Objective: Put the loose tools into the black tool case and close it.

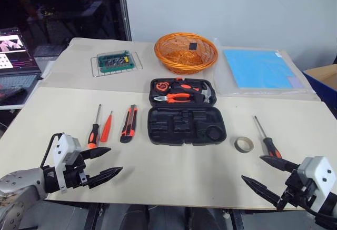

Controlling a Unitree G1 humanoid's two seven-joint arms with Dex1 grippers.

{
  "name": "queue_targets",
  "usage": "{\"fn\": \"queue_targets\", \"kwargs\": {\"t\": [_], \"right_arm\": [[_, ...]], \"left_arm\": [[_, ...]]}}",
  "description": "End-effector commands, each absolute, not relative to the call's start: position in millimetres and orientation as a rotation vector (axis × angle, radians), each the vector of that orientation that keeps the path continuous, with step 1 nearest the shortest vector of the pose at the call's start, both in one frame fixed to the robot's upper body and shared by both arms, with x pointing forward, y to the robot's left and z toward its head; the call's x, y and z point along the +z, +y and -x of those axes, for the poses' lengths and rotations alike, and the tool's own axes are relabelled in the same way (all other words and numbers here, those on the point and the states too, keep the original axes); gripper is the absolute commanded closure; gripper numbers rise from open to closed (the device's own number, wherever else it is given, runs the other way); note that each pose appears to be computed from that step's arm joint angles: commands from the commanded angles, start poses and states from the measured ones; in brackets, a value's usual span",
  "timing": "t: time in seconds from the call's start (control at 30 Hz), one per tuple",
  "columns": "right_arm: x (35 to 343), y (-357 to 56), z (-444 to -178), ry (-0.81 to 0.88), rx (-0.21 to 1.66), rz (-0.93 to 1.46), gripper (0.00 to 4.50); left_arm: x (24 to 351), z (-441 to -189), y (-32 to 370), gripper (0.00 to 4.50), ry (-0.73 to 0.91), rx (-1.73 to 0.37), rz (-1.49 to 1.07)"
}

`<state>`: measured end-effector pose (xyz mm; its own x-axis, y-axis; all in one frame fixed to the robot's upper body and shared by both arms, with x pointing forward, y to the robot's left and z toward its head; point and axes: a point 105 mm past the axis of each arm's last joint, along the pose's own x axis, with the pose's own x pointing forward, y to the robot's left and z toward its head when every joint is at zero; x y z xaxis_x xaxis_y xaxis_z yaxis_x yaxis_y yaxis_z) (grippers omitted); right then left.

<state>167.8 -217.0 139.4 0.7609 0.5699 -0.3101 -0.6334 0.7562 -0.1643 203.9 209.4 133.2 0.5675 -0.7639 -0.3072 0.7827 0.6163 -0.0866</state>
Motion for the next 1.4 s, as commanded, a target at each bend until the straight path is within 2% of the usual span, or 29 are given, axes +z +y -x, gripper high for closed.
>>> {"fn": "queue_targets", "kwargs": {"t": [0.03,0.13,0.23,0.37,0.5,0.73,0.83,0.87,1.07,1.17,1.23,1.3,1.33,1.4], "right_arm": [[159,-207,-175,0.109,0.688,0.301,0.0],[185,-180,-186,-0.064,0.811,0.271,0.0],[194,-167,-189,-0.103,0.895,0.247,0.0],[208,-144,-196,-0.131,1.078,0.265,0.0],[212,-136,-207,-0.142,1.131,0.3,0.0],[211,-131,-213,-0.14,1.145,0.308,0.0],[213,-130,-213,-0.147,1.139,0.309,0.0],[213,-129,-213,-0.148,1.137,0.312,0.0],[213,-130,-214,-0.155,1.114,0.32,0.0],[213,-129,-215,-0.164,1.099,0.323,0.0],[213,-129,-215,-0.166,1.095,0.322,0.0],[213,-129,-214,-0.167,1.091,0.322,0.0],[212,-128,-214,-0.167,1.09,0.322,0.0],[212,-128,-214,-0.166,1.089,0.321,0.0]], "left_arm": [[149,-220,210,0.04,0.229,-0.8,-0.054],[162,-253,229,0.04,0.144,-0.492,0.031],[166,-263,241,0.04,0.145,-0.351,0.078],[153,-269,272,0.04,0.307,-0.04,0.065],[140,-269,284,0.04,0.414,0.111,0.073],[115,-273,272,0.04,0.527,0.119,0.045],[108,-279,265,0.72,0.534,0.099,0.057],[108,-281,263,1.19,0.528,0.091,0.064],[118,-289,265,3.2,0.459,0.058,0.101],[116,-288,268,2.16,0.478,0.048,0.105],[116,-289,268,1.3,0.477,0.034,0.1],[118,-290,269,0.69,0.469,0.026,0.088],[118,-291,270,0.19,0.467,0.025,0.084],[118,-291,271,0.04,0.468,0.028,0.08]]}}
